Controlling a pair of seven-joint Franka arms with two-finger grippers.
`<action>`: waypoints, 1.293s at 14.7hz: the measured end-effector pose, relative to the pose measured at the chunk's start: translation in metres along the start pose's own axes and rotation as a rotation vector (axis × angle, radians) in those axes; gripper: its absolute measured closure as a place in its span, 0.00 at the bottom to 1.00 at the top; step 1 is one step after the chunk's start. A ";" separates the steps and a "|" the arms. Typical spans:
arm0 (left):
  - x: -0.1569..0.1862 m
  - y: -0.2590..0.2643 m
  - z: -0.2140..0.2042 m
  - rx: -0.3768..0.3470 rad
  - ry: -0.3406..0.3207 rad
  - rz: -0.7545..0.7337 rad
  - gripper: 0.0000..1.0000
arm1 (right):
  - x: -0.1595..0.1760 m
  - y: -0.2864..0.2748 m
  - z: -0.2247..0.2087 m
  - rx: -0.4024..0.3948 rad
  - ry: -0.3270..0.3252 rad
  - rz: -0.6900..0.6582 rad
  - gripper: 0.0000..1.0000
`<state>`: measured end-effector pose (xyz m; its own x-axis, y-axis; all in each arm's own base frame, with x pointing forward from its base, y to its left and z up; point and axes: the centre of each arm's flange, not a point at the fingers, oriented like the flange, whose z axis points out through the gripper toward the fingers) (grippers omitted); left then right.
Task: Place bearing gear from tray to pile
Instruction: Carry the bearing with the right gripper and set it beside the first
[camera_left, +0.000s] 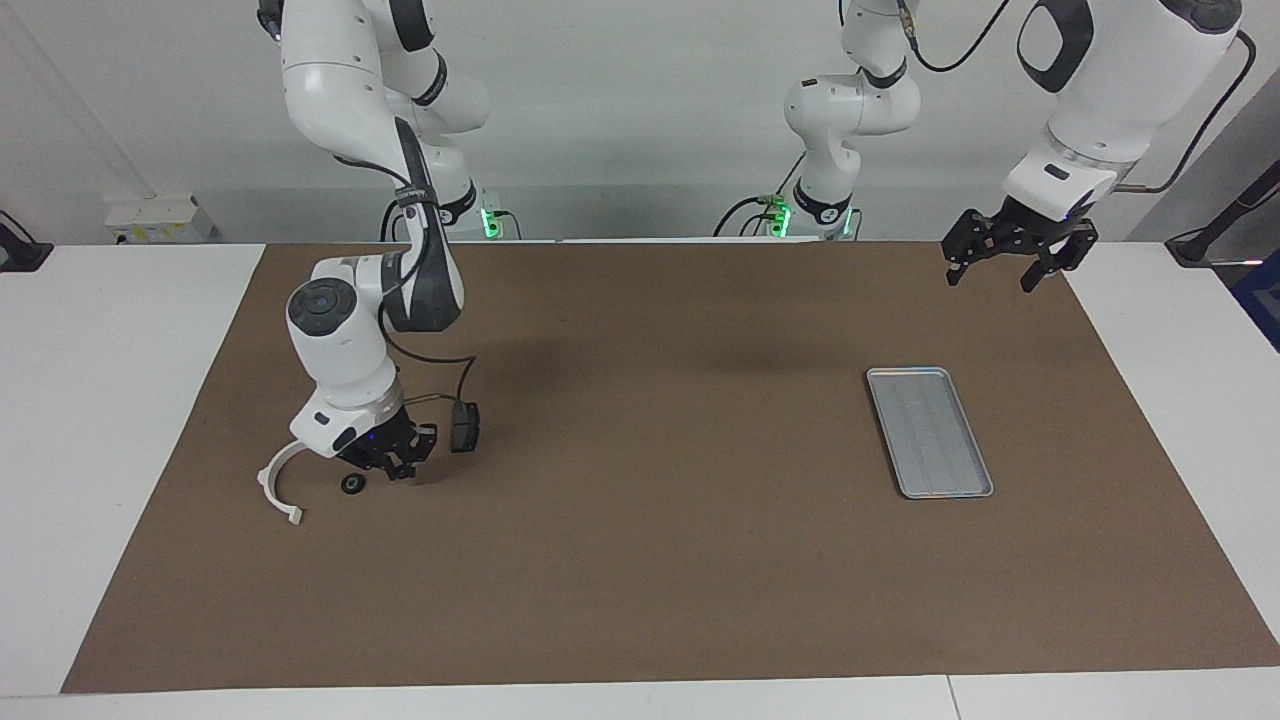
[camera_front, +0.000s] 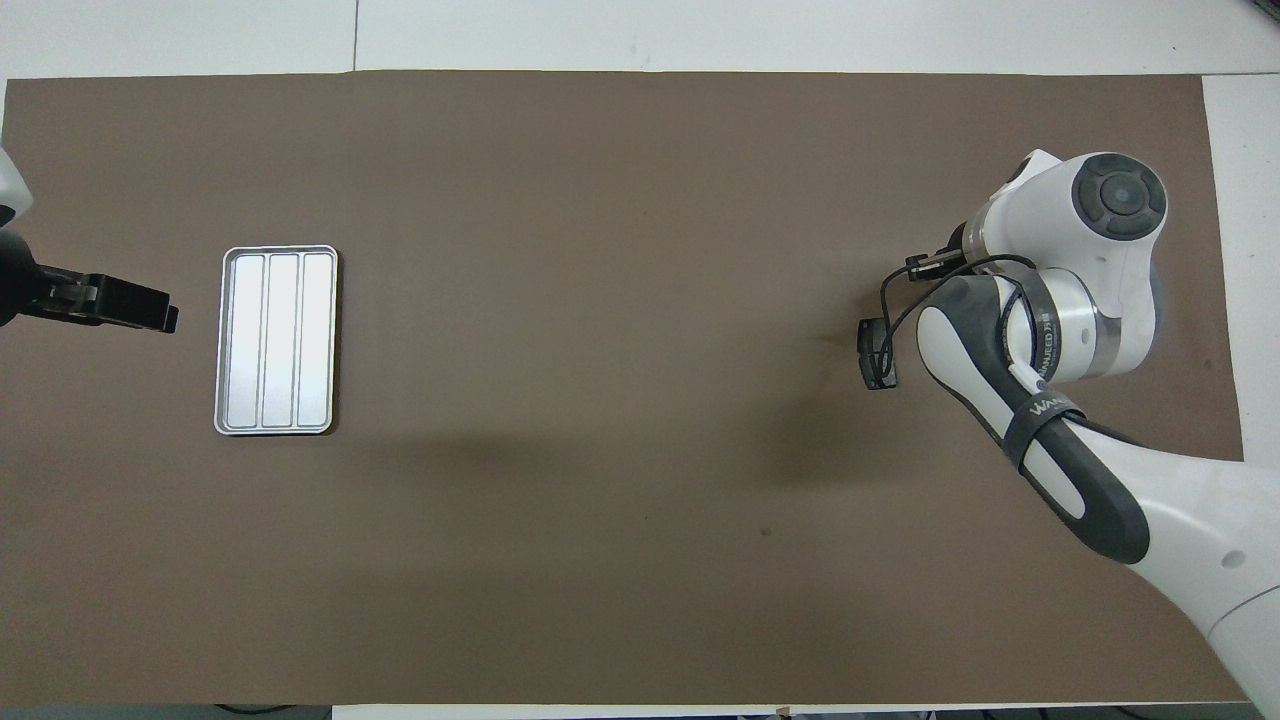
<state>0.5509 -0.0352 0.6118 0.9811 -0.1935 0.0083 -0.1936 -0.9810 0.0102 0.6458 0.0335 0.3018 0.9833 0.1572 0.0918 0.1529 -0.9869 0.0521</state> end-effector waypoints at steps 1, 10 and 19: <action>0.000 0.000 0.000 0.000 0.000 0.000 0.00 | 0.000 0.000 0.005 0.001 0.000 0.000 0.76; 0.000 0.000 0.000 0.000 0.000 0.000 0.00 | 0.000 0.000 0.014 0.002 0.000 0.002 0.76; 0.000 0.000 0.000 0.000 0.000 0.000 0.00 | 0.003 -0.006 0.005 0.003 0.011 -0.002 0.00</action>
<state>0.5509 -0.0354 0.6119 0.9810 -0.1939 0.0085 -0.1940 -0.9809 0.0102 0.6487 0.0395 0.2964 0.9817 0.1600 0.1030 0.1556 -0.9866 0.0492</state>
